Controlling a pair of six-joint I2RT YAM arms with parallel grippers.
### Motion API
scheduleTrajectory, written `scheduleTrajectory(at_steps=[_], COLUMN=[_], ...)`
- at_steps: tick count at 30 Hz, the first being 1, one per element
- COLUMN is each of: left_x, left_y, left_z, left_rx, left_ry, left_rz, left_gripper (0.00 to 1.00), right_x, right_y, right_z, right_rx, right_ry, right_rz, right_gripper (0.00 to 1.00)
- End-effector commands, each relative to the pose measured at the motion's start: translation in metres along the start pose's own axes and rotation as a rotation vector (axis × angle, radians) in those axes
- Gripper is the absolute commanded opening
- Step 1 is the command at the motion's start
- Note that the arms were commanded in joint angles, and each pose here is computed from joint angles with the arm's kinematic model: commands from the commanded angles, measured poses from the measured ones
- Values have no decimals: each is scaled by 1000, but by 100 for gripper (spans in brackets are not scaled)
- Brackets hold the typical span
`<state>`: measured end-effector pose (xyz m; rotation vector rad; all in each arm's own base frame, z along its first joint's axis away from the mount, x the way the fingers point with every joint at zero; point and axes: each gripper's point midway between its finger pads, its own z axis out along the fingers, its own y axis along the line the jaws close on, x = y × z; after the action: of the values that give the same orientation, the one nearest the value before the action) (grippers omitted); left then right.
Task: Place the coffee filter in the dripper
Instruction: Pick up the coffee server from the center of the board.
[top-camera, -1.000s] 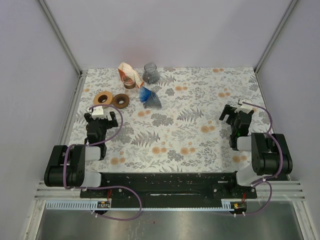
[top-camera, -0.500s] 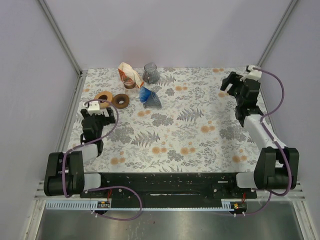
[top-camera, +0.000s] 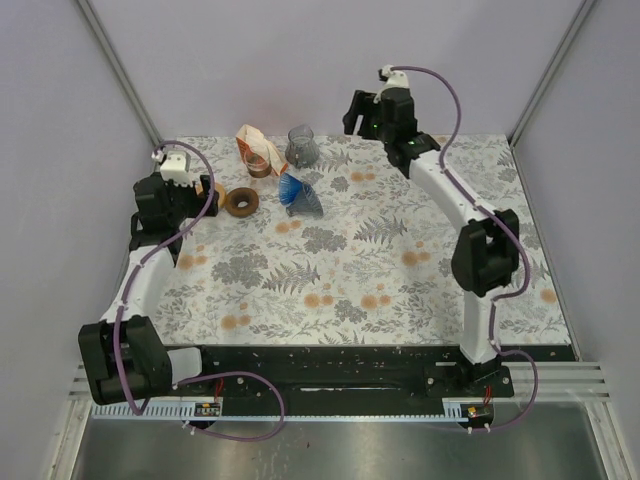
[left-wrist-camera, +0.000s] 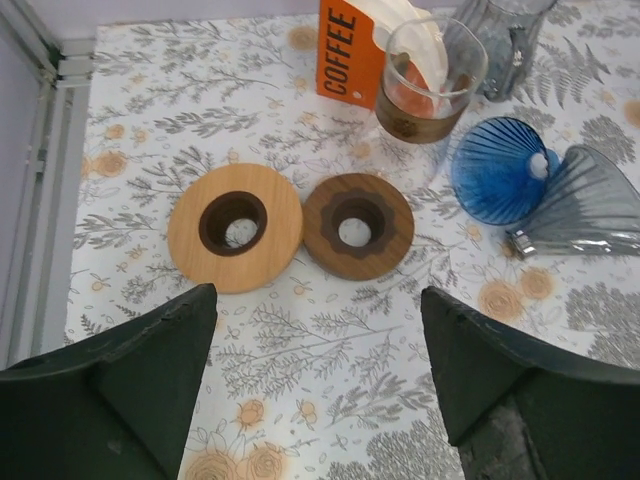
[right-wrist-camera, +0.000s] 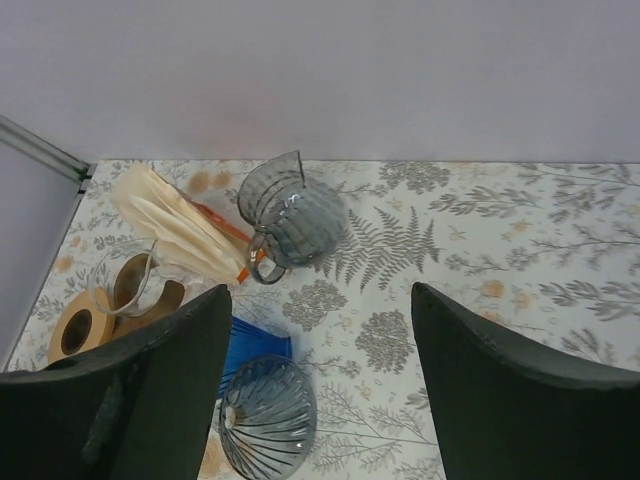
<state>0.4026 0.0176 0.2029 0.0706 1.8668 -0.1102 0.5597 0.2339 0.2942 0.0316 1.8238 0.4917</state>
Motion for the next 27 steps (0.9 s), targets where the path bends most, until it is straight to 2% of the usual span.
scheduleTrajectory(at_steps=[1, 4, 11, 13, 20, 27], left_x=[-2, -24, -63, -59, -60, -60], left_y=[-23, -46, -113, -134, -165, -186], left_z=[-11, -3, 36, 54, 111, 165], left_rx=[117, 164, 203, 222, 219, 169], left_ry=[112, 119, 105, 135, 201, 196], left_rz=[-4, -8, 109, 145, 157, 228], left_gripper=[84, 78, 75, 72, 57, 53], right_x=[21, 25, 23, 23, 15, 16], right_y=[39, 44, 29, 23, -11, -48], right_z=[16, 19, 2, -6, -40, -76], right_rx=[-66, -75, -20, -2, 73, 142], right_ry=[82, 95, 87, 87, 82, 76], right_rz=[5, 0, -74, -103, -132, -168], right_gripper=[80, 80, 83, 85, 87, 88])
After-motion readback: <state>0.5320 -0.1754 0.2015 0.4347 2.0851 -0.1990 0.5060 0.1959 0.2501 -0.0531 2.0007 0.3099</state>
